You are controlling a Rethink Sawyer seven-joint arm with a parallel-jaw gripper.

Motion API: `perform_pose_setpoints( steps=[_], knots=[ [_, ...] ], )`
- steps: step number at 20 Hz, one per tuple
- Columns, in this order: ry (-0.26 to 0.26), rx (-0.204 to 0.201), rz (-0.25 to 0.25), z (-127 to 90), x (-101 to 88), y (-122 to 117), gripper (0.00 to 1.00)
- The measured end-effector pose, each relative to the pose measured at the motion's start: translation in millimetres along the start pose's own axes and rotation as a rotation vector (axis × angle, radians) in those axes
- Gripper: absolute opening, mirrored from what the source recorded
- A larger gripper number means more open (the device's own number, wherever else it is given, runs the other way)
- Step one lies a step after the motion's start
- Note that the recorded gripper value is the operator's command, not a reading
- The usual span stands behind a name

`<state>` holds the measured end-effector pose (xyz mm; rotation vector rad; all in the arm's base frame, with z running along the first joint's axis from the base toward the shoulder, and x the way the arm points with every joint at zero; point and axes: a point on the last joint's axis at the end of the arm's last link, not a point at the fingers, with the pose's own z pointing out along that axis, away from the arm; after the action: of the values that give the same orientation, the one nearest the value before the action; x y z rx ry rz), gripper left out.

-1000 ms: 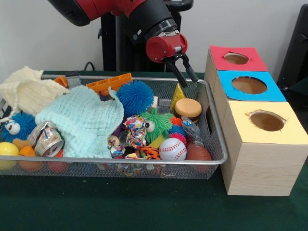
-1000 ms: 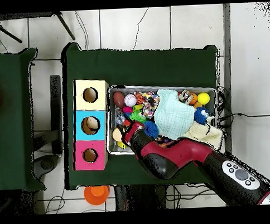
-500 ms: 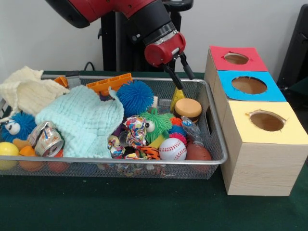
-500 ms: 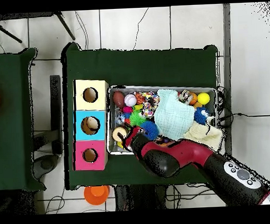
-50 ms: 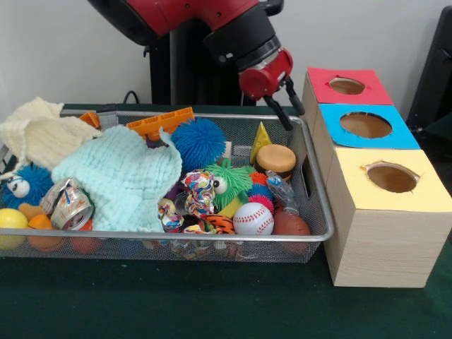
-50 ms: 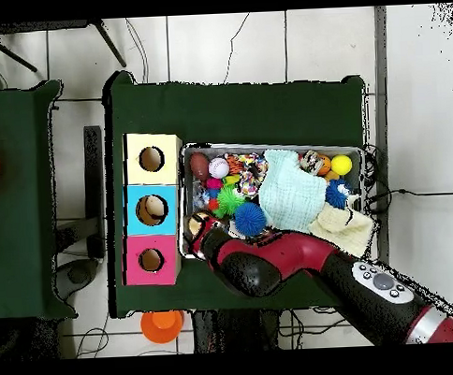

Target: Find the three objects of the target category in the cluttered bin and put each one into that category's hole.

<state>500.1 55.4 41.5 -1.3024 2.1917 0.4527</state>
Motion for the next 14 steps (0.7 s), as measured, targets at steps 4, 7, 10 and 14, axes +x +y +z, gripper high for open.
perform_pose_setpoints(
  steps=[4,7,10,14],
  knots=[
    [0.026,-0.017,-0.04,9.9,-12.8,10.2,1.0],
    [0.065,-0.007,-0.059,13.8,-13.3,7.8,1.0],
    [0.103,0.006,-0.076,20.6,-14.9,3.9,1.0],
    [0.125,0.019,-0.091,27.4,-19.2,-2.0,1.0]
  ],
)
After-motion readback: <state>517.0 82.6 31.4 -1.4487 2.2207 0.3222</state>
